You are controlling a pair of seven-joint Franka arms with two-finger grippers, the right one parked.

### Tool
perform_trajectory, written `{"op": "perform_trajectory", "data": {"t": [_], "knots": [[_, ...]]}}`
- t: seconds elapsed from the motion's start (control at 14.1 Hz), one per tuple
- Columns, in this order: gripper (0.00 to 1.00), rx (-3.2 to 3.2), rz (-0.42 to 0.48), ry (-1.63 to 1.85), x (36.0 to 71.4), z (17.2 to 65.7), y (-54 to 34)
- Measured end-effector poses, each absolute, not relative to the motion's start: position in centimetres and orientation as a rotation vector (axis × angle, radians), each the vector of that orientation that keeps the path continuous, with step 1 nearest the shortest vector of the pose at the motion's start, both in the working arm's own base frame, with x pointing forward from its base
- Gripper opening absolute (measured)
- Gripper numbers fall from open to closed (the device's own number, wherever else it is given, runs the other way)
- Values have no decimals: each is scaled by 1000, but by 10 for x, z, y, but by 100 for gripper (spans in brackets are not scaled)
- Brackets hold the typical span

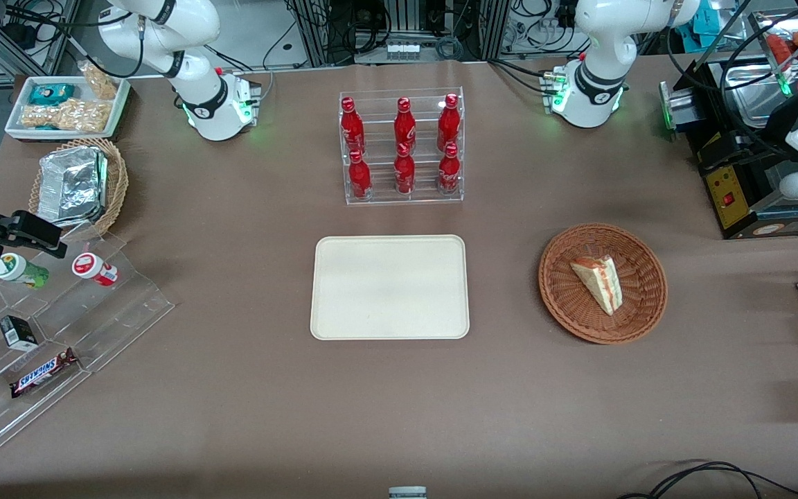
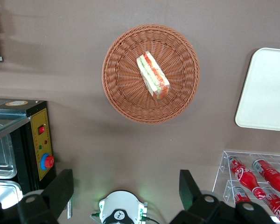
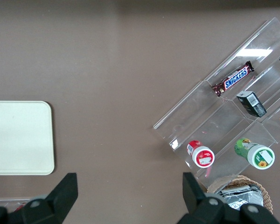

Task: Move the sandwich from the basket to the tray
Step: 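Move the left gripper from rest toward the wicker basket, then lower the open left gripper over the wrapped sandwich in the basket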

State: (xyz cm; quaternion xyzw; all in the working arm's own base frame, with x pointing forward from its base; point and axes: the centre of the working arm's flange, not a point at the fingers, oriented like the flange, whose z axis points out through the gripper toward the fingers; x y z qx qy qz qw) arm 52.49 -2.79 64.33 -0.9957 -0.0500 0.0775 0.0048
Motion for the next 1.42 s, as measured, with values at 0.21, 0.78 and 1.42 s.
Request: {"op": "perform_trajectory", "data": {"t": [0.21,0.78,1.42], "knots": [[100,-3125,194,-158,529,645,-29],[100,-3107,251,-275,539,624,-32],[100,-3014,314,-678,574,518,-47]]}}
